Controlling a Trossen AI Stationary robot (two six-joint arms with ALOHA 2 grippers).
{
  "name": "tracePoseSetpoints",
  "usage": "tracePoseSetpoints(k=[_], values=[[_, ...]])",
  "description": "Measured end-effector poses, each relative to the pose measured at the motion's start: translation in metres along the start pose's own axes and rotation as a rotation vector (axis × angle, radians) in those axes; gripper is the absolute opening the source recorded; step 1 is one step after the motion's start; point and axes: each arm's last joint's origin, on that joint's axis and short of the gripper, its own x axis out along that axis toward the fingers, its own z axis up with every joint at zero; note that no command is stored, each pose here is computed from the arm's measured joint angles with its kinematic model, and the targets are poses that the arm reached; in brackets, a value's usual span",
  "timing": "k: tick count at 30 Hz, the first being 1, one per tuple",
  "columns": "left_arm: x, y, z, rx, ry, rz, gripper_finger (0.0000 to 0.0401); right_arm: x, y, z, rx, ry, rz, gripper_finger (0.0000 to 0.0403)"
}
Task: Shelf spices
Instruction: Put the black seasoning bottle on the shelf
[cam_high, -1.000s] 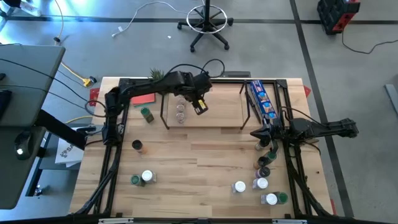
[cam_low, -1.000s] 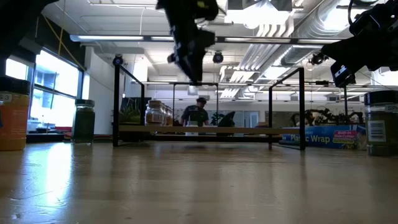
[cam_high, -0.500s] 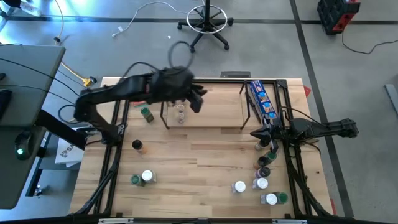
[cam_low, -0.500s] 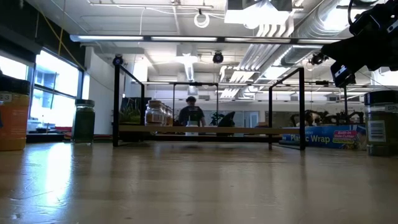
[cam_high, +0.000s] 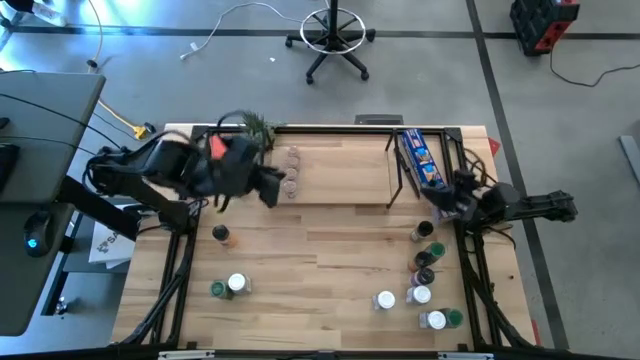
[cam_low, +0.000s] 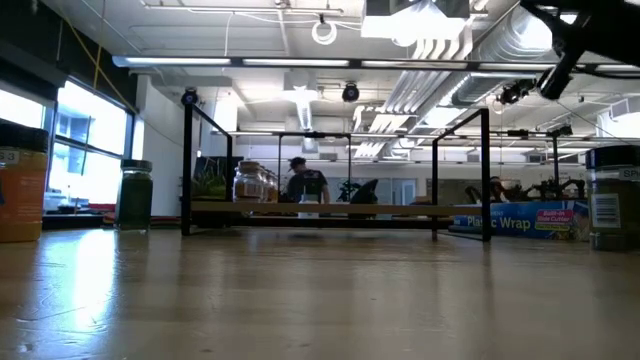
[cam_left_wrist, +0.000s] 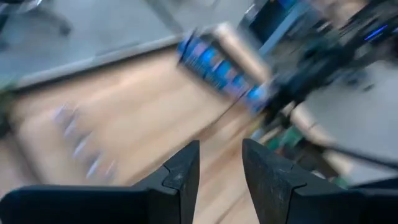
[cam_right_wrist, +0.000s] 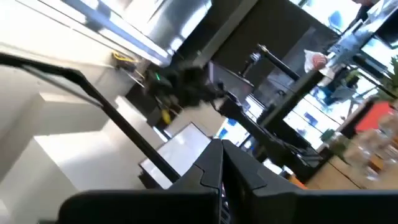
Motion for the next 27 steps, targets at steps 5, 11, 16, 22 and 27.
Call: tracePoseSetpoints(k=[5,11,16,22,27], values=[[-0.011,0.02,-0.023,0.071,0.129,0.203,0.0115,0.015,0.035,0.031,-0.076,0.064,-0.112,0.0],[-0.004,0.029,-0.02,0.222,0.048,0.23,0.0115,0.052,0.087,0.071,-0.262,0.278,-0.344,0.0],[0.005,0.038,-0.005,0.328,-0.056,0.344,0.0115,0.085,0.113,0.087,-0.314,0.525,-0.565,0.0],[0.013,0.048,0.009,0.46,-0.052,0.423,0.0115,0.107,0.117,0.08,-0.194,0.83,-0.923,0.0004],[0.018,0.051,0.015,0.561,-0.006,0.416,0.0115,0.103,0.101,0.05,-0.054,1.083,-1.104,0.0058]])
